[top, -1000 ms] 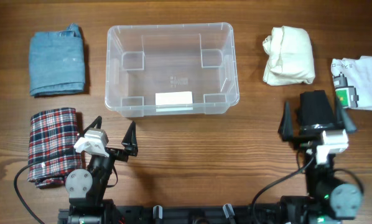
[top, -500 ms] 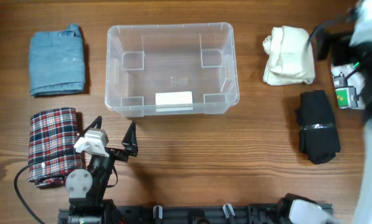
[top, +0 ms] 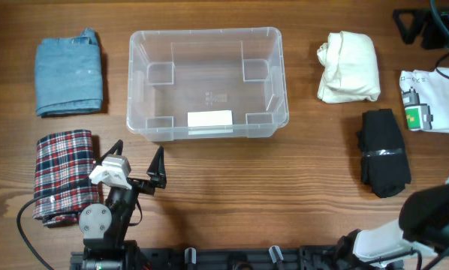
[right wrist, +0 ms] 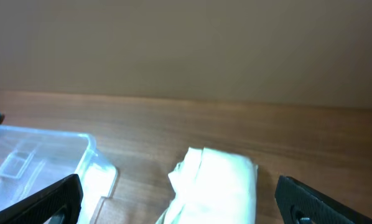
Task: Pack container
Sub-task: 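Reach the right gripper to the cream folded cloth and grasp it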
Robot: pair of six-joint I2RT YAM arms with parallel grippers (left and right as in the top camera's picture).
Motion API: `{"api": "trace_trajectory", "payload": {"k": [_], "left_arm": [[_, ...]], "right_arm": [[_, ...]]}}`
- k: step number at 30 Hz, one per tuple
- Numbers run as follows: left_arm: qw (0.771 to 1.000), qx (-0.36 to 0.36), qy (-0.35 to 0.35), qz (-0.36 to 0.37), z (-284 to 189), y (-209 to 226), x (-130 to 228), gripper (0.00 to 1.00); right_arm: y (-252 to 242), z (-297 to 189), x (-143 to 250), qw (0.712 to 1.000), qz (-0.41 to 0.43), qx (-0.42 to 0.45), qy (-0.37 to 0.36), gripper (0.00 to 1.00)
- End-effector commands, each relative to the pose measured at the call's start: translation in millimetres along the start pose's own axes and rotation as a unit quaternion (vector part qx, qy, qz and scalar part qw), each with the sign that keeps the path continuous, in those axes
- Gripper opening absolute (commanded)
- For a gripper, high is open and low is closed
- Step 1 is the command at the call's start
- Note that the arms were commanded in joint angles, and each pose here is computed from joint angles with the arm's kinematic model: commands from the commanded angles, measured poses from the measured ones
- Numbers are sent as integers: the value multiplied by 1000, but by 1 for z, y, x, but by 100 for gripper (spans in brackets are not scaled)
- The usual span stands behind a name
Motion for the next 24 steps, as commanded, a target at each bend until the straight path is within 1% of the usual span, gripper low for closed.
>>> {"api": "trace_trajectory", "payload": {"k": [1,3,6,10,13,24], "left_arm": [[1000,4,1,10,0,1,2,100],[1000,4,2,10,0,0,2,100],[1000,4,1,10,0,1,2,100],[1000,4,1,10,0,1,2,100],[1000,4,1,10,0,1,2,100],[1000,4,2,10,0,1,2,100]], "right_arm": [[-20,45,36,998,36,-7,54,100],[-30,68,56,995,65,-10,73,100],[-39,87,76,993,75,-9,94,100],[-49,109,107,986,91,9,139,99],[-52,127,135,981,98,-4,170,100],[-45,165,186,969,108,-44,218,100]]}}
Point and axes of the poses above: each gripper's point midway between its finger pads, its own z axis out along the fingers, its own y axis along the line the jaws close on, x = y × z, the point moved 8 cm from there along -z, back along the fingers, and after that the axes turned 14 degrees about -z, right-handed, at the moved point
